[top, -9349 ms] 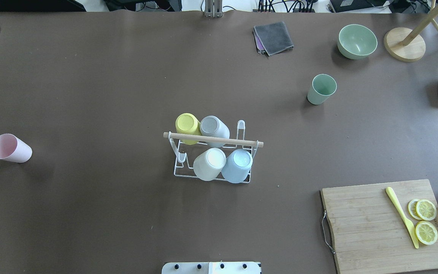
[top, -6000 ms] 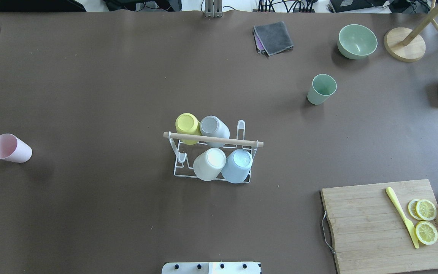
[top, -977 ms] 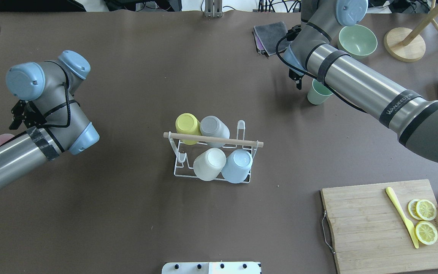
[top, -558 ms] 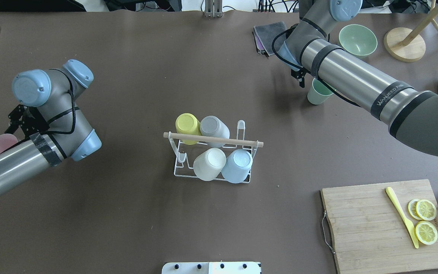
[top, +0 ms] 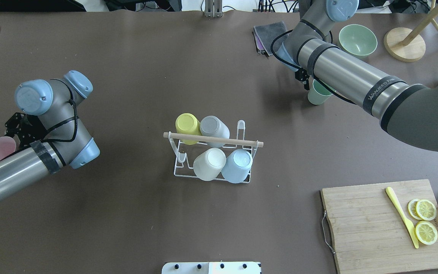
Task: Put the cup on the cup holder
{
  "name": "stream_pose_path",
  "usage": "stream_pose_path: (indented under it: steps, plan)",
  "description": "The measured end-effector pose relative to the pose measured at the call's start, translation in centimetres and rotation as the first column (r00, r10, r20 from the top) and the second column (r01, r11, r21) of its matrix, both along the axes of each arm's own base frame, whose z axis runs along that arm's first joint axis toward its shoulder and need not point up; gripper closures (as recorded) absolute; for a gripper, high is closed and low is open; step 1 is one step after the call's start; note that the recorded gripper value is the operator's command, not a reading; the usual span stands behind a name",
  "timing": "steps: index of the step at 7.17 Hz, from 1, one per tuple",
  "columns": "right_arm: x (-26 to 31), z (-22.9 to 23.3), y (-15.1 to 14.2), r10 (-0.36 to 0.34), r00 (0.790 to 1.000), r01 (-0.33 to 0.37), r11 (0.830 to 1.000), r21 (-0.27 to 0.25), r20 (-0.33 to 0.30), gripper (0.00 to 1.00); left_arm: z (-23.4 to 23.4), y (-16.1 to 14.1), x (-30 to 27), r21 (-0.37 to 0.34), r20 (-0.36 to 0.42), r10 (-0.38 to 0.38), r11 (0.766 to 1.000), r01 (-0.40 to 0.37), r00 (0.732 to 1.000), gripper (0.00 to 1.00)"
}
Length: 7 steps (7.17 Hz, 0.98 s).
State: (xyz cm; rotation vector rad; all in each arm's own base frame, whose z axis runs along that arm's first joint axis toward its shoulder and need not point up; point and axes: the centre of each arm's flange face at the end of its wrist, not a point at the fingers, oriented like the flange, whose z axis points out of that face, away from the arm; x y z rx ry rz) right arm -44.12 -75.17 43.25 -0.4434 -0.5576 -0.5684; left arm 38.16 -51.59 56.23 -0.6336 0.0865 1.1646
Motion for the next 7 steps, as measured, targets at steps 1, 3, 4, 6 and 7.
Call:
stream_pose_path:
  steps: [1,3,4,6,7]
  plan:
    - [-0.3,0.1,0.2,0.000,1.000,0.000,1.000,-0.012,0.005,0.00,0.0,-0.1,-0.1,0.003,0.001,0.016,1.000,-0.016,1.000,0.71]
    - [-0.6,0.6,0.6,0.003,1.000,-0.003,0.999,-0.036,0.013,0.00,-1.4,-0.6,-2.3,0.037,-0.021,-0.016,0.999,0.017,1.000,0.71]
    - [-0.7,1.1,0.8,0.008,1.000,-0.007,0.999,-0.053,0.017,0.00,-3.8,-0.2,-4.1,0.093,-0.057,-0.088,0.991,0.093,0.994,0.70]
    - [-1.0,1.9,1.4,0.014,1.000,-0.012,0.996,-0.088,0.025,0.00,-10.1,3.5,-7.1,0.188,-0.224,-0.338,0.905,0.381,0.914,0.70]
    - [-1.2,2.2,1.6,0.019,0.999,-0.016,0.994,-0.106,0.032,0.36,-12.6,5.2,-8.2,0.196,-0.340,-0.428,0.839,0.508,0.838,0.70]
